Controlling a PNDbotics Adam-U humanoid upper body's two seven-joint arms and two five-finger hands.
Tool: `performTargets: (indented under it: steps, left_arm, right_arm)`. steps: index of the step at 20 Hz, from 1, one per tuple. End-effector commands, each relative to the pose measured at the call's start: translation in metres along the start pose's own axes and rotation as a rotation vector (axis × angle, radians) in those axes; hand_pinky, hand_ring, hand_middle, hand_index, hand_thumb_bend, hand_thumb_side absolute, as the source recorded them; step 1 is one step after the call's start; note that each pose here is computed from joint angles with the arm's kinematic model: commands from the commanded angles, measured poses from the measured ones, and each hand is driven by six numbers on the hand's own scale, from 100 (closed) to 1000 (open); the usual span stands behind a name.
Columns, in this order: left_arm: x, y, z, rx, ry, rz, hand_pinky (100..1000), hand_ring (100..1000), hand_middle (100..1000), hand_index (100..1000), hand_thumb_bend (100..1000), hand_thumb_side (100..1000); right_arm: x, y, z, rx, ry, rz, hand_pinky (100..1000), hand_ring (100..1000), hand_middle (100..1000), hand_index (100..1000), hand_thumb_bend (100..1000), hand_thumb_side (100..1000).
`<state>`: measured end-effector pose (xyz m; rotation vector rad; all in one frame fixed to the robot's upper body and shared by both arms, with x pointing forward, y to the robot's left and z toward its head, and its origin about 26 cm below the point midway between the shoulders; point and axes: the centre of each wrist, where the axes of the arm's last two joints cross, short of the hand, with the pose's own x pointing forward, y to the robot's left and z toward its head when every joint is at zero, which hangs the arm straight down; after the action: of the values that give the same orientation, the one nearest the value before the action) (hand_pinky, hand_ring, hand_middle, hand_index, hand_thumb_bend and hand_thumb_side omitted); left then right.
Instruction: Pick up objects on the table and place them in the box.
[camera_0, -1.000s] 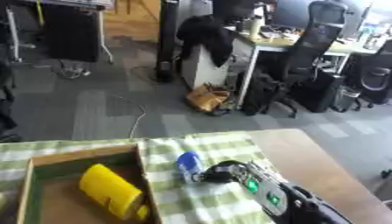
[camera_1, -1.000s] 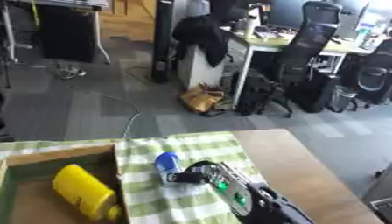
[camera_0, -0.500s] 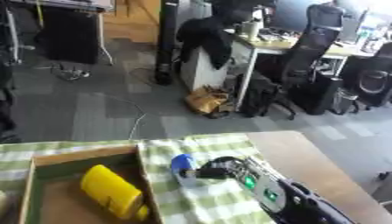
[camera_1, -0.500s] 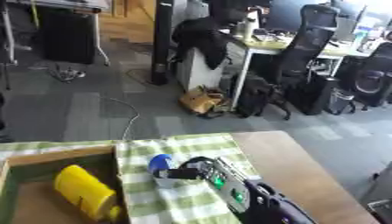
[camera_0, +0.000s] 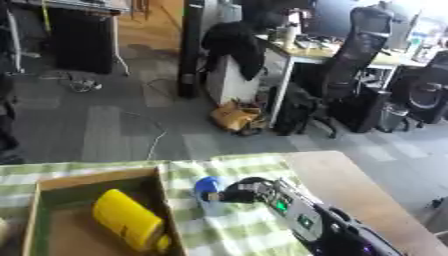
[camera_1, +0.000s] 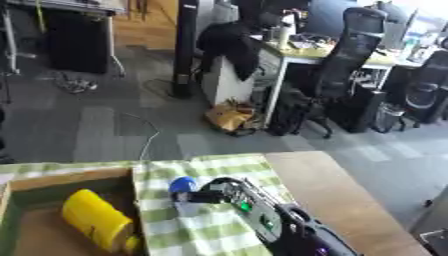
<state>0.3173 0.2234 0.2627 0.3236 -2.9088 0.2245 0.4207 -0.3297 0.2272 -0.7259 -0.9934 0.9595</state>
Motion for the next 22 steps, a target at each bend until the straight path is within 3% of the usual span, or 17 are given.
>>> performTargets:
  steps: [1,13,18,22]
  left_arm:
    - [0.006,-0.004,-0.007,0.0,-0.037,0.024,925,964,932,968,100,1000]
    - [0.008,-0.009,-0.012,0.006,-0.059,0.046,925,964,932,967,100,1000]
    - [0.008,-0.008,-0.013,0.005,-0.062,0.039,925,964,933,968,100,1000]
    - [0.008,-0.007,-0.012,0.001,-0.061,0.034,925,964,933,968,100,1000]
  right_arm:
    - [0.0,-0.007,0.002,-0.031,0.023,0.011,1000,1000,1000,1000,507,1000]
    - [-0.008,-0.006,-0.006,-0.156,0.127,0.082,1000,1000,1000,1000,483,1000]
    - [-0.008,-0.012,-0.003,-0.231,0.17,0.081,1000,1000,1000,1000,315,1000]
    - [-0.007,-0.015,-0.002,-0.277,0.196,0.065,1000,1000,1000,1000,249,1000]
